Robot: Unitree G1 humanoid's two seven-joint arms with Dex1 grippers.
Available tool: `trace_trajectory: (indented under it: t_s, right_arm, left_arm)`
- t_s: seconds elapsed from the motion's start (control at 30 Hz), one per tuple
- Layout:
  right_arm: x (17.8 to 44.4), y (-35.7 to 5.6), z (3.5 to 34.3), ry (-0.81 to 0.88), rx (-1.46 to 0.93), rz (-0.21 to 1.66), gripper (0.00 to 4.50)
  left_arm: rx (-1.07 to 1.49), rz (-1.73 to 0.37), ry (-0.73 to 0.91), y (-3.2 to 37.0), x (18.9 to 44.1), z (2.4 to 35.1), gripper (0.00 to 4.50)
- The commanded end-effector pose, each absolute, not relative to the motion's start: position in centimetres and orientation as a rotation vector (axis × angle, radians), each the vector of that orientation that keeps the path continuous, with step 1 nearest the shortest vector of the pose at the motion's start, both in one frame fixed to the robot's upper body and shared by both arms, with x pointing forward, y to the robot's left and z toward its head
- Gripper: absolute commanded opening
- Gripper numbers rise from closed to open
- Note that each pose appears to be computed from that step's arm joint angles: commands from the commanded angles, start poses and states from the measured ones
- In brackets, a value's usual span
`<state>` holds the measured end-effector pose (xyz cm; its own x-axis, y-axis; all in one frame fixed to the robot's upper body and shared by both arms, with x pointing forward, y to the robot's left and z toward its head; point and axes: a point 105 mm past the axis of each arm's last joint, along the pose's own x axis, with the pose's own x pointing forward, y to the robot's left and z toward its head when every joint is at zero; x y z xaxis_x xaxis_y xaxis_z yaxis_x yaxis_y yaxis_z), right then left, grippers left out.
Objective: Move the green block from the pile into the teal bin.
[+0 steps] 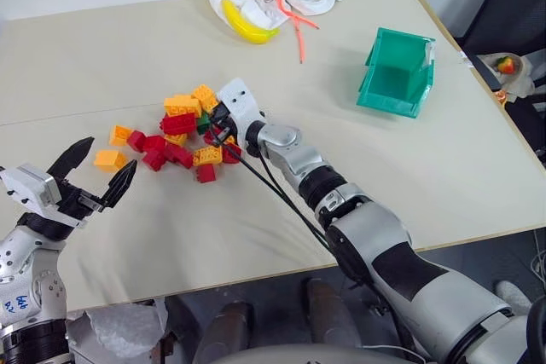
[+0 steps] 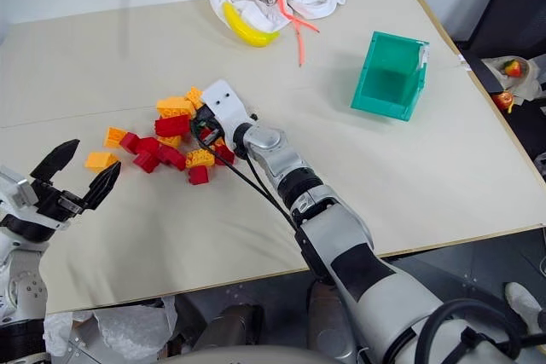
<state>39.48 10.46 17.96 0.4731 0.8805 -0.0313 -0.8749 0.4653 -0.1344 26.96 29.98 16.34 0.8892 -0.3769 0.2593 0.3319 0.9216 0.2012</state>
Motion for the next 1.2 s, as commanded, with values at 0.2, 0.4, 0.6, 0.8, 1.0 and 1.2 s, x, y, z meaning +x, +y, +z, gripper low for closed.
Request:
trace_trajectory:
  t_s: [0.2,0.4,0.6,0.8,1.0,1.2]
  right_arm:
    - [33.8,8.8,21.9,-0.176,-0.096,1.507,2.53]
    - [33.9,1.7,19.7,-0.088,-0.243,1.536,4.45]
    - [35.9,-4.3,18.4,-0.011,-0.36,1.401,4.45]
    - [37.2,-9.7,18.2,0.032,-0.409,1.249,4.45]
    - [37.2,-13.7,18.2,0.045,-0.403,1.098,4.45]
    - [36.3,-14.2,17.9,0.03,-0.394,1.049,4.45]
  left_arm:
    - [0.139,-0.3,-0.265,28.3,28.1,17.7,4.5]
    - [0.183,-0.275,-0.178,27.2,29.6,17.4,4.5]
    - [0.159,-0.338,-0.153,26.2,31.3,17.9,4.5]
    - [0.17,-0.435,-0.178,25.0,32.7,19.3,4.5]
    - [0.149,-0.517,-0.059,25.1,34.8,19.2,4.5]
    - [0.21,-0.496,-0.087,26.0,36.7,20.6,4.5]
